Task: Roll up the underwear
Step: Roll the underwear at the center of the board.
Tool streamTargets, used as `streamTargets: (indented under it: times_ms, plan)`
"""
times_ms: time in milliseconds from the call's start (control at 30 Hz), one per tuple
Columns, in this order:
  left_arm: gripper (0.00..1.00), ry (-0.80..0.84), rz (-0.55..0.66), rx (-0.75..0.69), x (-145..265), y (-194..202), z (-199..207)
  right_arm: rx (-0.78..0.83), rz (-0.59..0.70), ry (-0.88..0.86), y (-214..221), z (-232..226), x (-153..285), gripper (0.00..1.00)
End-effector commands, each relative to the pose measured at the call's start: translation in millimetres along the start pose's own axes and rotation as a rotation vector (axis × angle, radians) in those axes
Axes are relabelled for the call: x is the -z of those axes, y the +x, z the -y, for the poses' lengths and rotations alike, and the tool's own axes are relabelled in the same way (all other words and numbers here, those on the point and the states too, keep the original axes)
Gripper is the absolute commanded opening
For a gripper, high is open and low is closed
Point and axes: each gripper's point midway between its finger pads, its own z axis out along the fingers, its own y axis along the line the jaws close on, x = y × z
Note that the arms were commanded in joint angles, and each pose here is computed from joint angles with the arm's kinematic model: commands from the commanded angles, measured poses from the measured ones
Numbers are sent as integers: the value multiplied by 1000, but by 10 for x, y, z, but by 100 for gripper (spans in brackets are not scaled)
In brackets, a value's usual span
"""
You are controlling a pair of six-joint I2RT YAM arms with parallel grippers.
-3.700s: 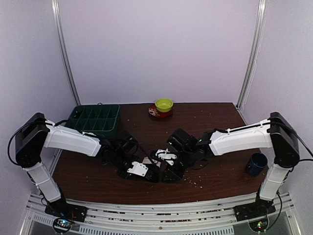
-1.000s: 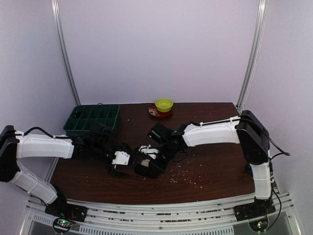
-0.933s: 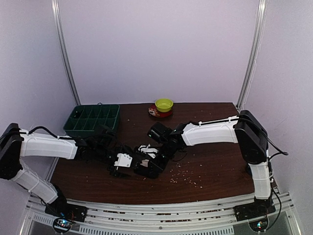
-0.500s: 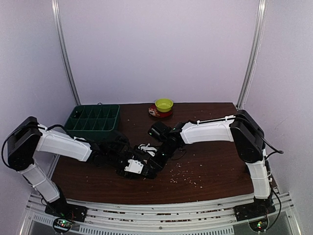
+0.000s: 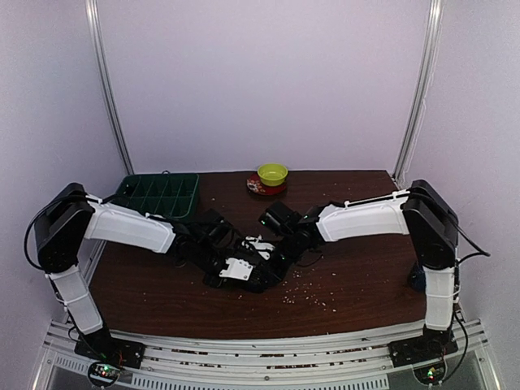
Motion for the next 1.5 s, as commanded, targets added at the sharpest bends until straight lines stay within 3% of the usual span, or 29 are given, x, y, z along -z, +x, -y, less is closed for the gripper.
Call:
streamTargets:
  times_ms: [0,300,533,733,1100,1467]
  plan:
    - [0,216,-100,156,-59,228,408,50,157,188,-132,124,486,52]
    - [0,426,-71,367,-57,181,327,122,411,454,156,-84,1199,62]
    - [0,589,-49,510,-62,172,191,345,463,705,316,-480,1295,64]
    - [0,714,-28,586,-93,145,189,497,347,813,177,-453,961,63]
    - [0,740,-53,641,-215,231,118,721,73,938,-65,-142,135,61]
    - [5,730,-62,630,-221,254,96,730,-23,936,-42,197,-113,38]
